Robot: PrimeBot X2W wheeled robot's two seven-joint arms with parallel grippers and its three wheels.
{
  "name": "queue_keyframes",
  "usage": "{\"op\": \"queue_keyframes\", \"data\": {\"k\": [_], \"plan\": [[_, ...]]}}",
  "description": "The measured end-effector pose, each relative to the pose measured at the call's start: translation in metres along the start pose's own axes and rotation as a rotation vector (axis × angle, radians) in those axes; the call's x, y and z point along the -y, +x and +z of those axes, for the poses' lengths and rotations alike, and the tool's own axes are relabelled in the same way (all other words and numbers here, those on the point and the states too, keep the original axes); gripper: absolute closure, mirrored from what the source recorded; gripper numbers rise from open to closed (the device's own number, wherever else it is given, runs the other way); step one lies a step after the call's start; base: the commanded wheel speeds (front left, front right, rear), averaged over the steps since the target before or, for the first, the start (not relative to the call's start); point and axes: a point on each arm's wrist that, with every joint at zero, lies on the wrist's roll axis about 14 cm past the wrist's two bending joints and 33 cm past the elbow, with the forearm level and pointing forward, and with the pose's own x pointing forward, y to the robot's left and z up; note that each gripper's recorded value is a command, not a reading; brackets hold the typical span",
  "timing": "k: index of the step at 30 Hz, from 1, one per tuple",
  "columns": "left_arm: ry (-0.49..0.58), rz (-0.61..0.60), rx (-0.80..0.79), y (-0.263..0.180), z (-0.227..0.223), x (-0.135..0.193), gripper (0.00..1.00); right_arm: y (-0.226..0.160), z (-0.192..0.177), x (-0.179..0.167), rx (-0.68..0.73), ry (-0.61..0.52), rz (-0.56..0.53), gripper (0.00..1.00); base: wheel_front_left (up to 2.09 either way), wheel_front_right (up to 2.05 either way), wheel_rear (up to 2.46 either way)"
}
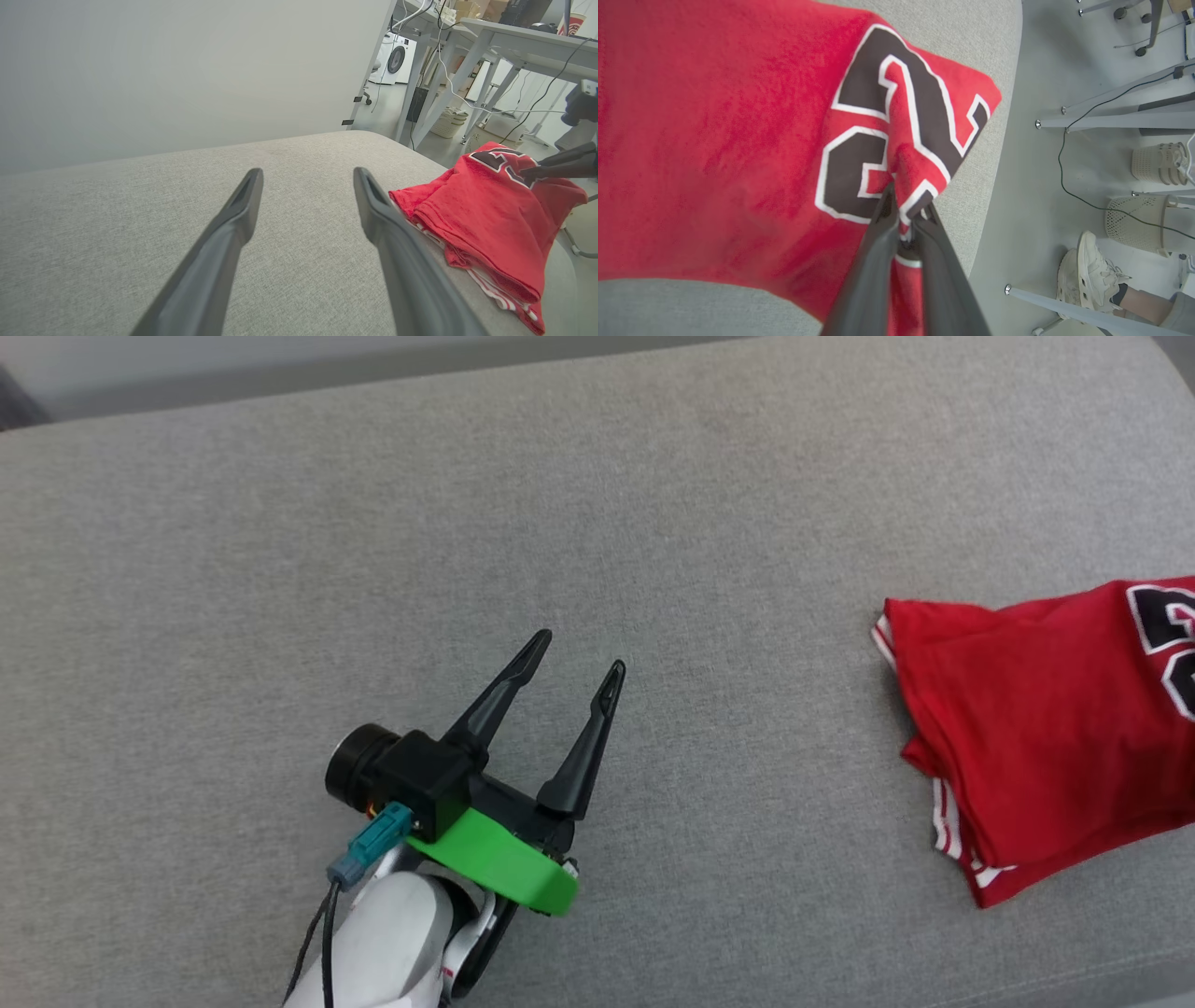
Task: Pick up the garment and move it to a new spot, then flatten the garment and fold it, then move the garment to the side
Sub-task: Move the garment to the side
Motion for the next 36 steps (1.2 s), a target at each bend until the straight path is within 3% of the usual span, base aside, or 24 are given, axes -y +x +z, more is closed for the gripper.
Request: {"op": "queue_keyframes", "data": {"k": [8, 19, 29, 30, 31, 36], "plan": [[-0.01, -0.09, -0.036, 0.027, -0.032, -0.012, 0.0, 0.031, -0.044, 0.065, -0.075, 0.079, -0.183, 1.0, 0.0, 0.0, 0.0], [-0.056, -0.106, -0.074, 0.038, -0.064, -0.036, 0.0, 0.062, -0.081, 0.12, -0.14, 0.101, -0.362, 1.0, 0.0, 0.0, 0.0], [-0.089, -0.084, -0.084, 0.038, -0.079, -0.047, 0.0, 0.094, -0.088, 0.124, -0.169, 0.101, -0.391, 1.0, 0.0, 0.0, 0.0], [-0.087, -0.081, -0.083, 0.037, -0.078, -0.048, 0.0, 0.097, -0.09, 0.123, -0.174, 0.107, -0.39, 0.89, 0.0, 0.0, 0.0], [-0.086, -0.079, -0.082, 0.037, -0.078, -0.048, 0.0, 0.097, -0.092, 0.122, -0.181, 0.11, -0.39, 0.0, 0.0, 0.0, 0.0], [-0.068, -0.06, -0.072, 0.035, -0.072, -0.05, 0.0, 0.09, -0.094, 0.127, -0.196, 0.121, -0.408, 0.0, 0.0, 0.0, 0.0]]}}
